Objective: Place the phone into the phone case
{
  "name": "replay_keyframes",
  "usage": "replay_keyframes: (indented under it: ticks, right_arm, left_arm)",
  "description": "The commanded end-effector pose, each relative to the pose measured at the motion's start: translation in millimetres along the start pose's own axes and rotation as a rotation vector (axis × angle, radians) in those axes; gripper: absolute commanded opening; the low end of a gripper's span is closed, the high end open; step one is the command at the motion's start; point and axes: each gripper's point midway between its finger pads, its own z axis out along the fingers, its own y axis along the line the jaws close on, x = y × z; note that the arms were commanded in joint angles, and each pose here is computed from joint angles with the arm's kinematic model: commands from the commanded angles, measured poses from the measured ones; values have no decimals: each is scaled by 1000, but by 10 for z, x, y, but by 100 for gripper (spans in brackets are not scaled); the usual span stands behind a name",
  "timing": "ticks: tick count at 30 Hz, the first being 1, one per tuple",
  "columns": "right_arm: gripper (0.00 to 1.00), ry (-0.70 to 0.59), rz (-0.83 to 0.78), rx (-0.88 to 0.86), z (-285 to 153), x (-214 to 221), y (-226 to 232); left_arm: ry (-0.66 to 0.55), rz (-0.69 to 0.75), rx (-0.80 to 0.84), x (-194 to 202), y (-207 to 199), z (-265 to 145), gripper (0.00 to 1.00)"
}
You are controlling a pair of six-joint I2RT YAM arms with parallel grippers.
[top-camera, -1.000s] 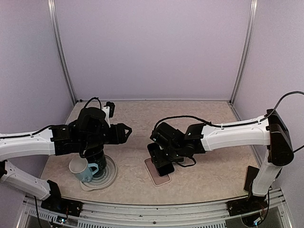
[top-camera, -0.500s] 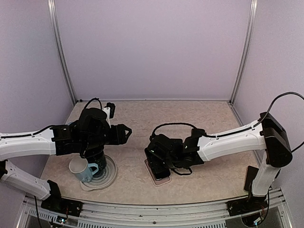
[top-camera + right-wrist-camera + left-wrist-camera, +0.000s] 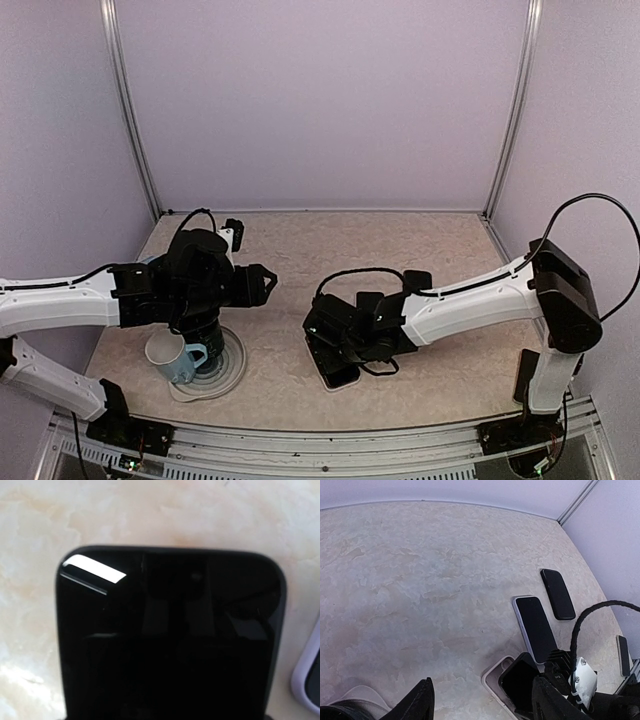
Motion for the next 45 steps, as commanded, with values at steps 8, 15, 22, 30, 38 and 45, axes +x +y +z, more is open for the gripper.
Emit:
replay_keyframes:
  ticks: [8,15,22,30,38,45]
  right_arm:
    - [27,30,31,26,-66,-39,100]
    - [26,45,19,40,-11,10,78]
    - [26,90,-22,-31,115,77,221]
    - [27,131,1,-19,109,123,174]
    - [33,244,-42,-1,221,374,111]
    - [64,306,-45,4,245,445,86]
  left_arm:
    - [20,21,-34,51,98,86,66]
    - [23,20,-39,75,127,84,66]
    - [27,19,-39,85,133,93,66]
    - [26,22,-50,81,164,89,66]
    - [31,23,-57,91,179,94,66]
    - [40,21,-59,107,179,104,66]
